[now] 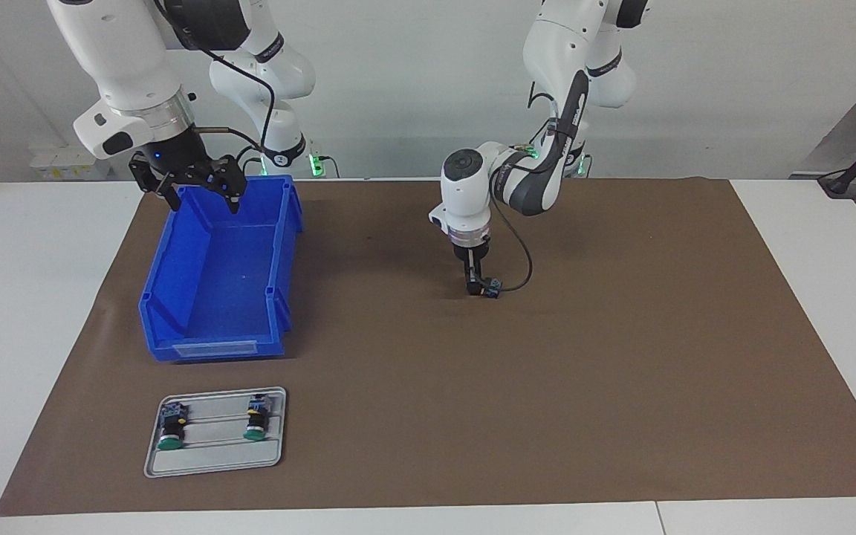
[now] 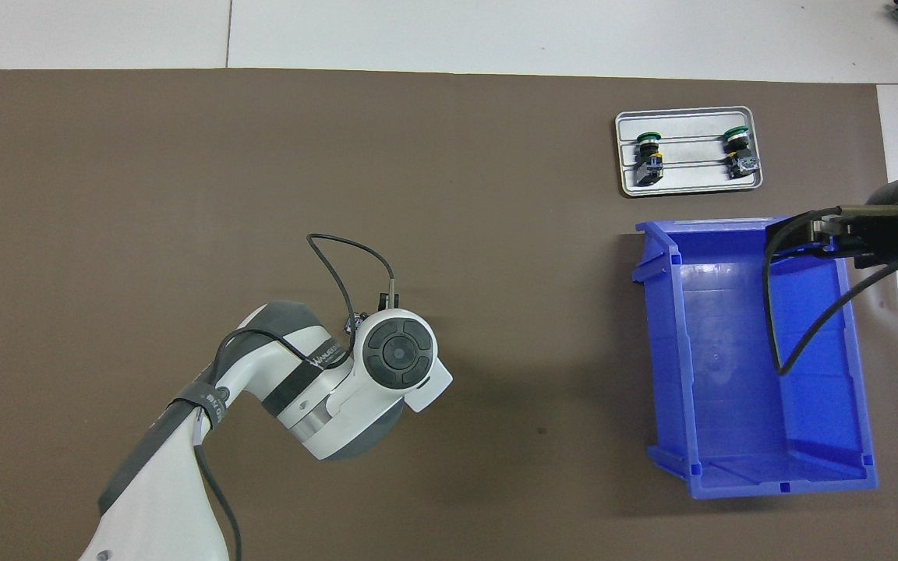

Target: Place and press button with both arms

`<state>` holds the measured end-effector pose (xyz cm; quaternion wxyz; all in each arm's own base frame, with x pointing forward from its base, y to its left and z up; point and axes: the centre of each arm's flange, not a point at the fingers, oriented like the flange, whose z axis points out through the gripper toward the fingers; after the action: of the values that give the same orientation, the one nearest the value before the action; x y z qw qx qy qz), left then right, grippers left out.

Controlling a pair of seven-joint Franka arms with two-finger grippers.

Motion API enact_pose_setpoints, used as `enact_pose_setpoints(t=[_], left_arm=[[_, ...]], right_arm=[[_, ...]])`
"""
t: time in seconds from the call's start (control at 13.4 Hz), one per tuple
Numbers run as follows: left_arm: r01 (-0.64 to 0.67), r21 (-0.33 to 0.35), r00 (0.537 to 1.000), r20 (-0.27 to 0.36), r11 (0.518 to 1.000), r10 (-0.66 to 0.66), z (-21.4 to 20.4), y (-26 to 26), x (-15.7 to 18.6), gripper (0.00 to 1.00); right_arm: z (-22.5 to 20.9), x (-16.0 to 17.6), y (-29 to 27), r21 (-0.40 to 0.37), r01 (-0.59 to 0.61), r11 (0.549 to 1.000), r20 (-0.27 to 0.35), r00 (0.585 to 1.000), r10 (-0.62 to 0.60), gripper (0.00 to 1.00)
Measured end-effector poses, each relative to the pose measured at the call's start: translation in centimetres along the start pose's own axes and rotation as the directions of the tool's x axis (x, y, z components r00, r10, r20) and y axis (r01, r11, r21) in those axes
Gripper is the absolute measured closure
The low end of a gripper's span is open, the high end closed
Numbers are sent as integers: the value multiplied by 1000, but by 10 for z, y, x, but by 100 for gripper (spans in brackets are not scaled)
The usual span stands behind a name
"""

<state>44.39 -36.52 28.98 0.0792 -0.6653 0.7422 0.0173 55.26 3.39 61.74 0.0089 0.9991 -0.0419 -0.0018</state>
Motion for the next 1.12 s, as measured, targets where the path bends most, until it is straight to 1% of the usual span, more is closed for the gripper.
enact_pose_setpoints(t=[0.07, 0.15, 0.22, 0.52, 0.67, 0.74, 0.82, 0.89, 1.04, 1.12], left_arm=[[13, 0, 1000, 0, 1000, -13, 0, 0, 0, 55], [29, 0, 1000, 1, 1000, -29, 0, 0, -1, 56], [42, 0, 999, 1, 999, -42, 0, 0, -1, 60], [101, 10, 995, -1, 995, -101, -5, -11, -9, 60], [143, 22, 990, 4, 990, -143, -23, -31, -16, 60], [181, 32, 984, -6, 983, -181, -36, -46, -25, 60], [236, 32, 972, -32, 971, -235, -47, -62, -40, 60], [305, 15, 950, -69, 952, -303, -57, -77, -60, 60], [420, -67, 890, -166, 905, -425, -71, -100, -111, 60], [464, -125, 846, -231, 877, -481, -78, -107, -136, 60]], right_arm=[[0, 0, 0, 0, 0, 1000, 0, 1000, 0, 0], [0, 0, 0, 0, 0, 1000, 0, 1000, 0, 0], [0, 0, 0, 0, 0, 1000, 0, 1000, 0, 0], [0, 0, 0, 0, 0, 1000, 0, 1000, 0, 0], [0, 0, 0, 0, 0, 1000, 0, 1000, 0, 0], [0, 0, 0, 0, 0, 1000, 0, 1000, 0, 0], [0, 0, 0, 0, 0, 1000, 0, 1000, 0, 0], [0, 0, 0, 0, 0, 1000, 0, 1000, 0, 0], [0, 0, 0, 0, 0, 1000, 0, 1000, 0, 0], [0, 0, 0, 0, 0, 1000, 0, 1000, 0, 0]])
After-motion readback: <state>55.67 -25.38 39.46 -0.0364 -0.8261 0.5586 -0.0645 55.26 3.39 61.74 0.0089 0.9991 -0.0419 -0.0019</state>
